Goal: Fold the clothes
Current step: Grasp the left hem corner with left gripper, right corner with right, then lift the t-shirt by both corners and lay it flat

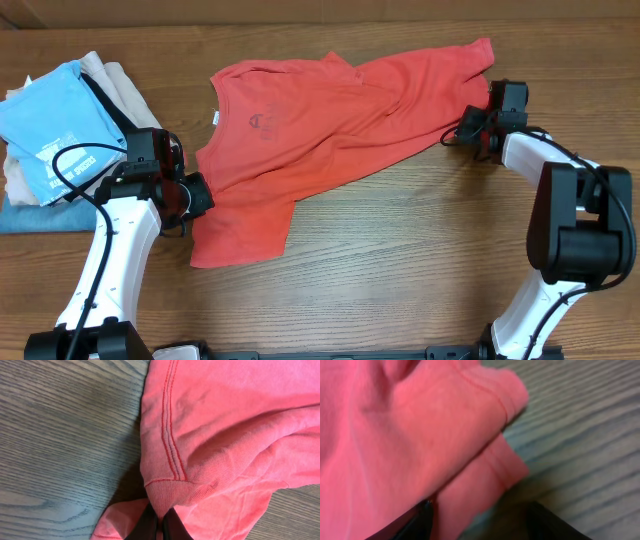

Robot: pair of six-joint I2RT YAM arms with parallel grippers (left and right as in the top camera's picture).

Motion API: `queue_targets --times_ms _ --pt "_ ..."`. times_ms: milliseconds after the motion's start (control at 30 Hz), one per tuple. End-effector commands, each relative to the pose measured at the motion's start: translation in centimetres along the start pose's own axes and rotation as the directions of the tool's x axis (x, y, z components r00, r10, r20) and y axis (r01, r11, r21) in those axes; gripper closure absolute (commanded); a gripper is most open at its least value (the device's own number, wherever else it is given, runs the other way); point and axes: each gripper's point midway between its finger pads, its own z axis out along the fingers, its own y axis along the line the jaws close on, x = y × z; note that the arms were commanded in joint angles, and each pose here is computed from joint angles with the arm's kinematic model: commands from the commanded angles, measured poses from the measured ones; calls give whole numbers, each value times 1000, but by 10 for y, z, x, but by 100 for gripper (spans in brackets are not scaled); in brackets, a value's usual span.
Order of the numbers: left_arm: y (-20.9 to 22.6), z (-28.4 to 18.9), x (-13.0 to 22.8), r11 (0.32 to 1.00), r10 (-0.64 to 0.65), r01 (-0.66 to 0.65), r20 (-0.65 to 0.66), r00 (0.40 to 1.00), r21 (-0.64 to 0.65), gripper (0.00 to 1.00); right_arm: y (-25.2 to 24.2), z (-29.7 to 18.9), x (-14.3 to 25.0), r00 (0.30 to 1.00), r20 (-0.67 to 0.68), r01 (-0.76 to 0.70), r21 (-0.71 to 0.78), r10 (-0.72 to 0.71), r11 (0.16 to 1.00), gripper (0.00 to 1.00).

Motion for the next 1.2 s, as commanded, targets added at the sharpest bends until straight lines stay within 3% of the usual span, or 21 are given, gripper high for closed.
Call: queue_targets --times_ms 0,200,467,633,900,1167 --pt "1 -2 -2 1000 21 -21 7 1000 -6 96 -10 15 3 1000 6 -7 47 7 999 38" --pt "1 -2 -2 1000 21 -21 7 1000 -6 96 -5 15 -12 997 71 -15 26 13 1000 46" --pt "1 -2 -2 1000 20 -20 5 1000 -5 96 -9 15 -8 998 56 -14 52 11 999 80" --pt "1 -2 -2 1000 20 -20 3 1000 -7 96 -35 11 4 1000 12 -2 189 0 982 95" --pt "-5 -9 -3 999 50 -50 -1 999 21 96 -46 -46 -7 999 3 -38 255 39 966 96" --pt "-35 -86 -39 984 136 -150 137 981 97 96 -37 -178 -58 981 183 -92 163 62 982 96"
